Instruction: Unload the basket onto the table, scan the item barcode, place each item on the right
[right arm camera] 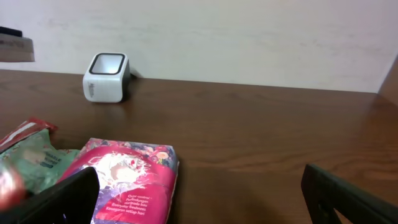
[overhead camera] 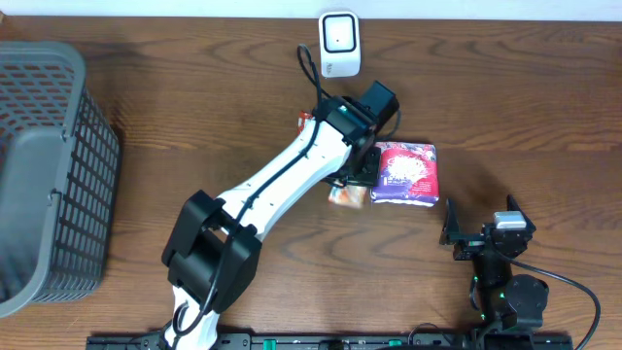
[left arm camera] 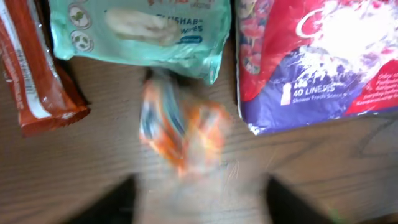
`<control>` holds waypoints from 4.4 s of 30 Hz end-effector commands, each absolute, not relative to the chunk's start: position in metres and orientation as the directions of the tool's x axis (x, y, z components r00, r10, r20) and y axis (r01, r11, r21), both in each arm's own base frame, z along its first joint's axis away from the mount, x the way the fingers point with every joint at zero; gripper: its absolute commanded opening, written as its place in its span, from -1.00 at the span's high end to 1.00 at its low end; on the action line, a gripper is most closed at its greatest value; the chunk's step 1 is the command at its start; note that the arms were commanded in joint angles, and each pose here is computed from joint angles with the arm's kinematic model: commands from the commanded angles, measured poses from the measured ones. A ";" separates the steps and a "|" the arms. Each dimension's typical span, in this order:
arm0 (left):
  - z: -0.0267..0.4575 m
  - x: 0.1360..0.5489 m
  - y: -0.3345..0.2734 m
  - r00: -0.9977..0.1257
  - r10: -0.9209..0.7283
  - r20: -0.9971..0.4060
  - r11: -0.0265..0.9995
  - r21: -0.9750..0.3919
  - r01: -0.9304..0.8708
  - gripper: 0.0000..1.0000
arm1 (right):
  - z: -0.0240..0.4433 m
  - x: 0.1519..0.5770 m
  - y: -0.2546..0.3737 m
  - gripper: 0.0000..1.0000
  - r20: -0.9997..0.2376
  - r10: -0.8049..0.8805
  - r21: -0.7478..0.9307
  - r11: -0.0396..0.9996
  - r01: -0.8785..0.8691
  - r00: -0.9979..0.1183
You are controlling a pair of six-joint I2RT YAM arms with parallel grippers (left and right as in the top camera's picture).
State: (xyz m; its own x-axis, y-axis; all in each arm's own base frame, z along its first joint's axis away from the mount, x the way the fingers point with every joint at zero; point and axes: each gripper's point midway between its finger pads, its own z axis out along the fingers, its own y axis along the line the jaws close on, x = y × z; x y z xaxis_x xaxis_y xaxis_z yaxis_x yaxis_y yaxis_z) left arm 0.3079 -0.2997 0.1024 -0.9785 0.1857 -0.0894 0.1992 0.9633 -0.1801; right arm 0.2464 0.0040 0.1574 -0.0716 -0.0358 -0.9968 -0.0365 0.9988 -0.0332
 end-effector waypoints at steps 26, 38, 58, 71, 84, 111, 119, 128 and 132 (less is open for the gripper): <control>0.211 0.308 -0.102 -0.958 -0.280 -0.056 0.953 -0.140 -0.270 -0.96 | 0.204 0.228 0.073 -0.99 -0.963 0.269 0.243 0.861 -0.448 -0.007; 0.211 0.308 -0.102 -0.958 -0.280 -0.056 0.953 -0.140 -0.270 -0.95 | 0.425 0.116 0.040 -0.99 -0.562 0.381 0.023 0.894 -0.447 0.734; 0.211 0.308 -0.102 -0.958 -0.280 -0.056 0.953 -0.140 -0.270 -0.96 | 0.276 0.296 0.085 -0.98 -0.572 -0.123 0.362 0.849 -0.384 -0.811; 0.211 0.308 -0.102 -0.958 -0.280 -0.056 0.953 -0.140 -0.270 -0.96 | 0.100 0.354 0.018 -0.66 -0.049 0.120 0.294 0.951 0.100 -0.992; 0.211 0.308 -0.102 -0.958 -0.280 -0.056 0.953 -0.140 -0.270 -0.96 | 0.018 0.356 0.069 -0.18 0.092 -0.062 0.593 0.805 0.005 -0.994; 0.211 0.308 -0.102 -0.958 -0.280 -0.056 0.953 -0.140 -0.270 -0.96 | 0.167 0.406 -0.015 0.98 -0.405 0.041 -0.635 0.706 0.314 -0.913; 0.211 0.308 -0.102 -0.958 -0.280 -0.056 0.953 -0.140 -0.270 -0.96 | 0.099 0.390 0.042 0.92 -0.285 -0.033 -0.619 0.769 0.158 -0.958; 0.211 0.308 -0.102 -0.958 -0.280 -0.056 0.953 -0.140 -0.270 -0.96 | 0.100 0.393 0.133 0.02 -0.268 -0.083 -0.342 0.939 0.014 -0.960; 0.211 0.308 -0.102 -0.958 -0.280 -0.056 0.953 -0.140 -0.270 -0.96 | 0.139 0.406 0.146 -0.19 -0.291 -0.111 -0.269 0.963 -0.030 -0.950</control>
State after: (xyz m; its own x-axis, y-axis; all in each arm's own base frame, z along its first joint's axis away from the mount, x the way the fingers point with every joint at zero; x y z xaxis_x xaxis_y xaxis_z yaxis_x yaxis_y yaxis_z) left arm 0.3078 -0.1044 0.2118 -0.9586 -0.2788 -0.0585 -0.2678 0.9519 -0.1489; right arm 0.3927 0.1286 0.1036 -0.9631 -0.1043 -0.2481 -0.0015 0.9239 -0.3825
